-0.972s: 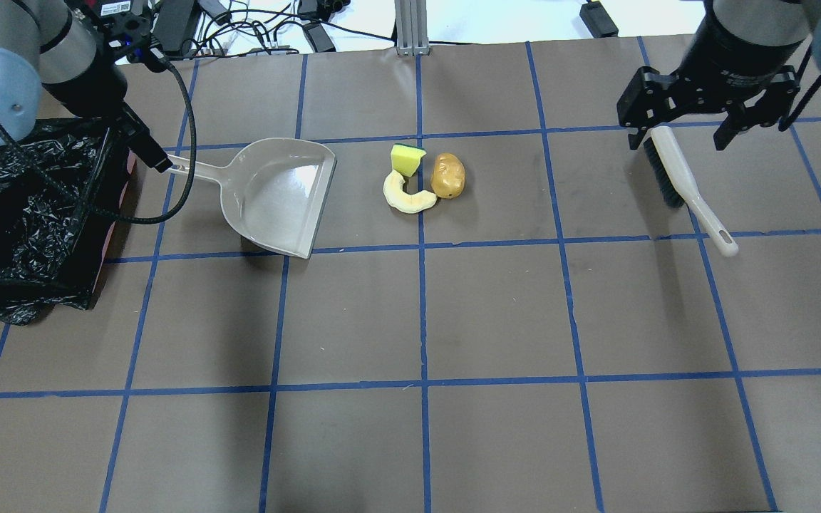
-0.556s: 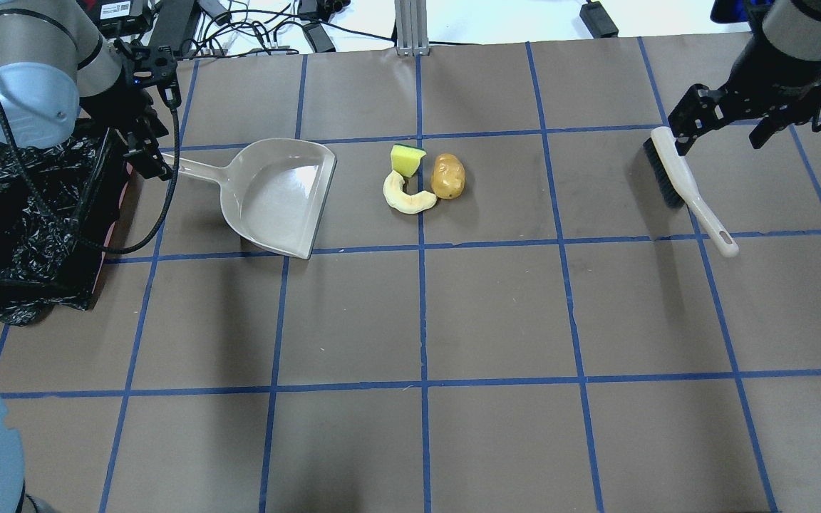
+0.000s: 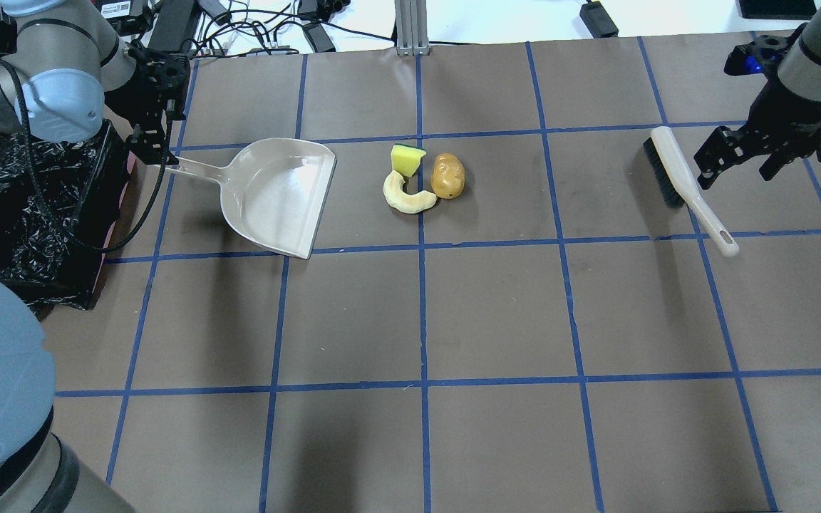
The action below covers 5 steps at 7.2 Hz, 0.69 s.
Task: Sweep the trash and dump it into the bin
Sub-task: 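Grasp the white brush handle with the right gripper and lift it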
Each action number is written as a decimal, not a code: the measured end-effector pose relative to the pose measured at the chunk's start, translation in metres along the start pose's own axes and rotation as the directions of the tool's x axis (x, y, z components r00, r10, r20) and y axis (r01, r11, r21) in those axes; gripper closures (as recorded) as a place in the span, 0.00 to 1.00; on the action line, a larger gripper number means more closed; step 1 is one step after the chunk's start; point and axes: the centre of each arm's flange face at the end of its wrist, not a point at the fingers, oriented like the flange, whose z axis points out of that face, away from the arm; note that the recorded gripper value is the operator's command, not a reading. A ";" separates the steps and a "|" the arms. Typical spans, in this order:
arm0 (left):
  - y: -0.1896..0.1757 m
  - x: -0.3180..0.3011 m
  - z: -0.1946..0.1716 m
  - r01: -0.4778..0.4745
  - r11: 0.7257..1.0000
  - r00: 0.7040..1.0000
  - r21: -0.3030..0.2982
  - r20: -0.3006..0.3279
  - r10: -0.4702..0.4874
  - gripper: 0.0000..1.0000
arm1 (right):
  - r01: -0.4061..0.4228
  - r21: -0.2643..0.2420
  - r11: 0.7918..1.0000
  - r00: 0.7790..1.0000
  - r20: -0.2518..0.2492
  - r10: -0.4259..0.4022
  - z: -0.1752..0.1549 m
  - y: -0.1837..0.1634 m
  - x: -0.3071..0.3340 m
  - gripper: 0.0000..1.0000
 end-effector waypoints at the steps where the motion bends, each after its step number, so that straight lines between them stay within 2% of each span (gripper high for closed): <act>1: -0.007 -0.005 0.021 -0.025 1.000 0.999 0.005 -0.025 0.026 0.05 | 0.025 -0.019 1.000 1.000 0.011 -0.025 0.016 -0.007 0.005 0.00; 3: -0.025 -0.006 0.049 -0.057 0.998 0.995 -0.035 -0.082 0.054 0.06 | 0.059 -0.055 0.997 0.998 0.026 -0.057 0.046 -0.017 0.011 0.01; 5: -0.032 -0.002 0.046 -0.068 0.996 0.991 -0.061 -0.121 0.060 0.06 | 0.068 -0.074 0.995 0.998 0.018 -0.067 0.071 -0.019 0.014 0.03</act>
